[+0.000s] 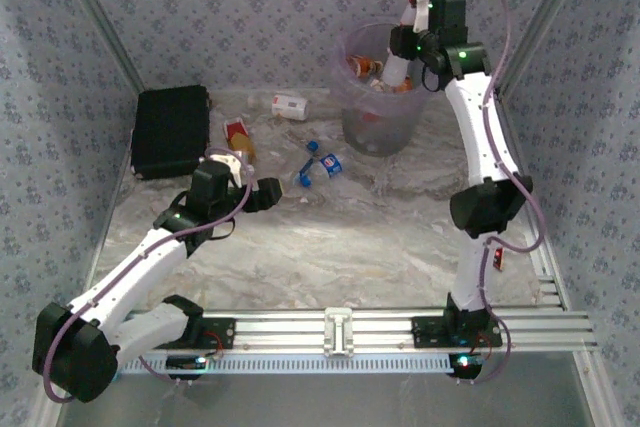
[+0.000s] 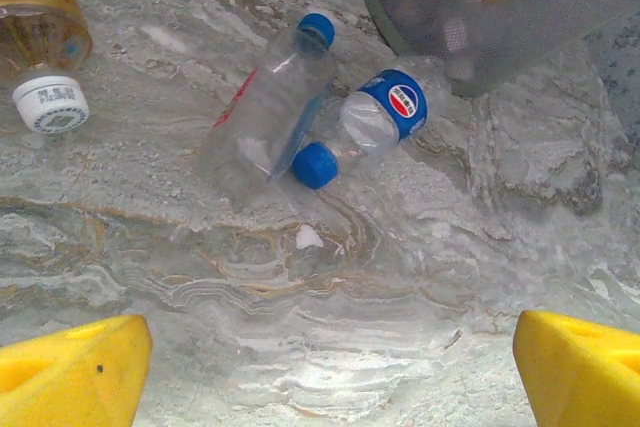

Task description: Put the plastic bottles in the bin

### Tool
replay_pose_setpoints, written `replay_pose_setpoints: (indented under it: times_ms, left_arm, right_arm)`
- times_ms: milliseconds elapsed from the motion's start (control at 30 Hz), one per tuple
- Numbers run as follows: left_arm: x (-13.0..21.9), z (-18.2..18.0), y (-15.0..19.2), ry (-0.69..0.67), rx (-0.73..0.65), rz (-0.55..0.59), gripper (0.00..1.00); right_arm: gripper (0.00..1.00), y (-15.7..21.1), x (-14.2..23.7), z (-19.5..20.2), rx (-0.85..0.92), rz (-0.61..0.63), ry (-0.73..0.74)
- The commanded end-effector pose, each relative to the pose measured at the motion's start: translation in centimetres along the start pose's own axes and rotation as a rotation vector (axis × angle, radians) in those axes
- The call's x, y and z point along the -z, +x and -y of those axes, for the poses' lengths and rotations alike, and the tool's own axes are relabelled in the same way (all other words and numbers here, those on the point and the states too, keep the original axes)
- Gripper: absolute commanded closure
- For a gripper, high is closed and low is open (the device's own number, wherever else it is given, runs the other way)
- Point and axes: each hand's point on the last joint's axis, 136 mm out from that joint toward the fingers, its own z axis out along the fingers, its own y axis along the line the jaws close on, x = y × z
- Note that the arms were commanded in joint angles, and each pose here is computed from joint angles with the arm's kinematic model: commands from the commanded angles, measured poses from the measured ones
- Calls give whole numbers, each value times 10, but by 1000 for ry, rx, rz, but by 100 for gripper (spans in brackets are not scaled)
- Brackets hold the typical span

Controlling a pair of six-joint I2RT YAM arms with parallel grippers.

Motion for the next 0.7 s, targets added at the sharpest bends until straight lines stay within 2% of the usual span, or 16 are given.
replay_pose_setpoints:
  times_ms: [0,367,667]
  left_arm:
    - [5,-6,-2,-28,20,9,7]
    - [0,-8,1,-32,27,-16,7]
    - [-10,-4,0,-18,34,-41,7]
  right_arm:
    - [54,29,-9,7,31,-113,34]
    - [51,110,-57,1,30,-372,-27]
    - [48,144,-72,-4,40,-472,-43]
